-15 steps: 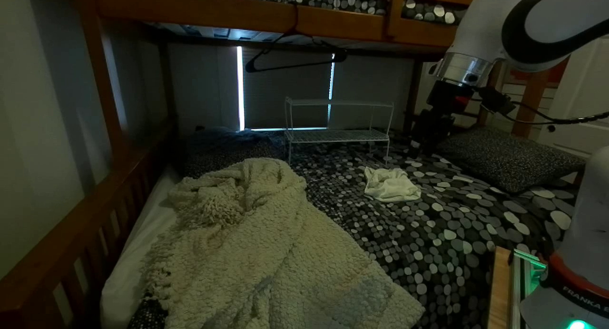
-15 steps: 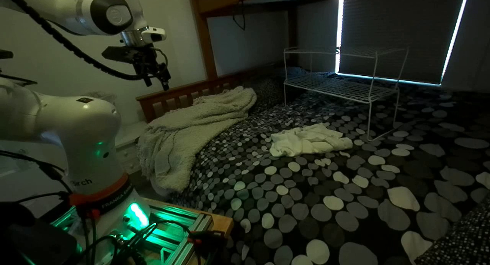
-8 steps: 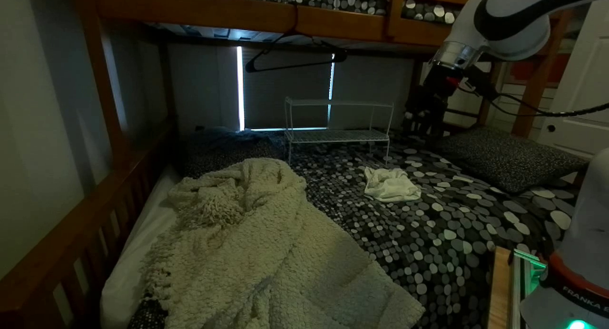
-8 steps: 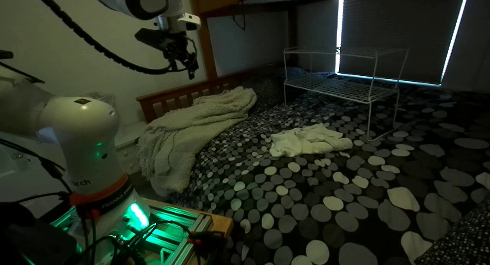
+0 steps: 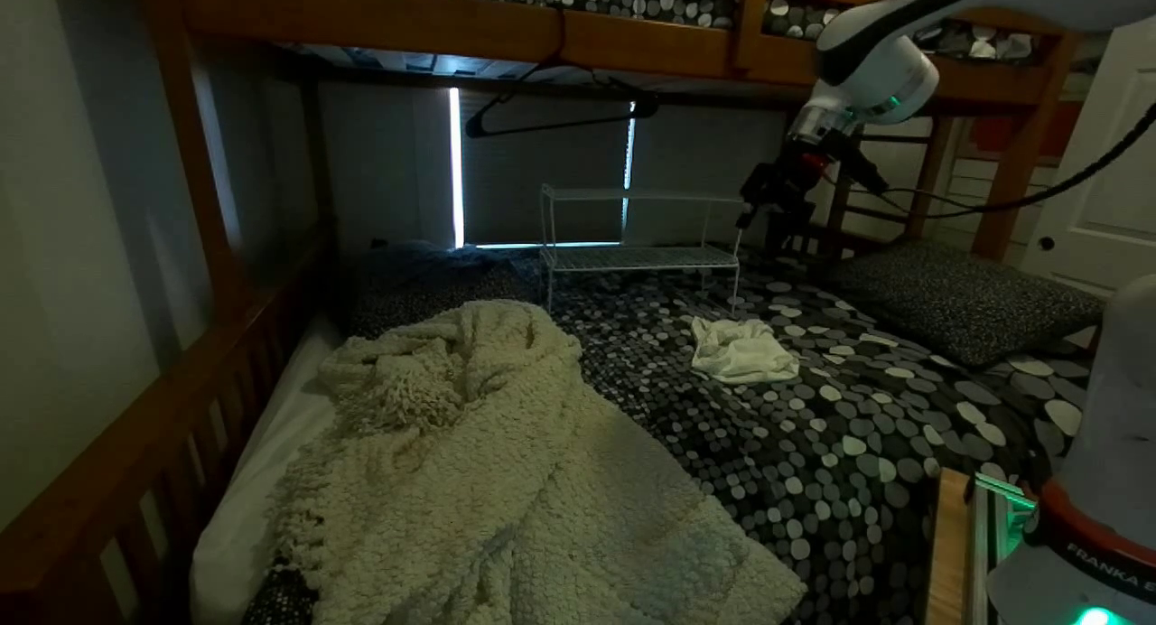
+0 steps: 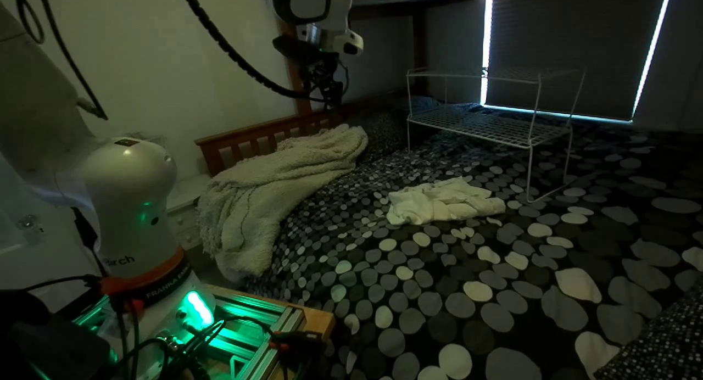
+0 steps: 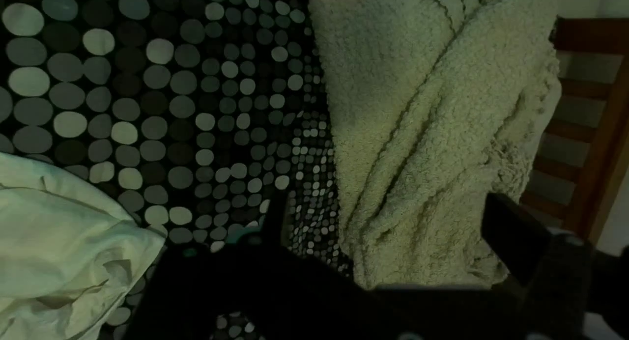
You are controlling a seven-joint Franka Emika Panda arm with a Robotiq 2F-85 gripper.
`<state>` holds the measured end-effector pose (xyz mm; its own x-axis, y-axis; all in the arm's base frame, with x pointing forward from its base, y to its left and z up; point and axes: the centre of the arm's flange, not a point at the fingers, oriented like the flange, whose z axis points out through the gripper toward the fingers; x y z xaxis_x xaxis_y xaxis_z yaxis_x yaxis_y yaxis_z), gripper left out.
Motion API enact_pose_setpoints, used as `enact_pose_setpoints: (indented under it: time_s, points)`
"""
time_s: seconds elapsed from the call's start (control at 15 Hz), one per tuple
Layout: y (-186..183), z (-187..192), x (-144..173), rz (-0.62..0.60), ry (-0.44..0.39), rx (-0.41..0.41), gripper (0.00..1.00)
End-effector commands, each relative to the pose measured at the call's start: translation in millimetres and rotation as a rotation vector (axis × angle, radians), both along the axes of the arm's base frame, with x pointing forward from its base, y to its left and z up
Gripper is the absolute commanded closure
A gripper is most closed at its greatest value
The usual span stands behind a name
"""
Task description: Move the beddings to the right
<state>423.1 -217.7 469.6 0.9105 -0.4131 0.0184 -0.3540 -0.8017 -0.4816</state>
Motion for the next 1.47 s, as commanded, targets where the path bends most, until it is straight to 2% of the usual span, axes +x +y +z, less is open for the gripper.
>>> enact_pose_setpoints:
  time_s: [0.0,0.13,0.27,0.4,0.53,0.67,0.8,0.87,1.0,1.27,1.33,1.4]
  points:
    - [-53.0,-33.2,64.5,-0.029,0.044,0.109,0.00]
    - [-75.0,-55.2,76.7,-0.048,0.053,0.144,0.00]
    - [-103.8,-83.0,77.0,-0.109,0.070,0.137,0.00]
    - [-137.3,-107.3,80.5,-0.195,0.090,0.065,0.00]
    - [-171.1,-131.8,72.9,-0.282,0.104,-0.048,0.00]
    - [-195.2,-146.3,78.1,-0.348,0.096,-0.158,0.00]
    - [-200.4,-148.7,81.4,-0.406,0.027,-0.268,0.00]
    - [-198.4,-146.5,68.9,-0.370,0.043,-0.195,0.00]
    - [-200.3,-148.5,78.2,-0.391,0.017,-0.248,0.00]
    - [-199.6,-144.1,83.2,-0.393,0.008,-0.255,0.00]
    - [-198.6,-152.0,90.4,-0.415,0.013,-0.271,0.00]
    - [-196.8,-167.7,97.2,-0.415,0.013,-0.322,0.00]
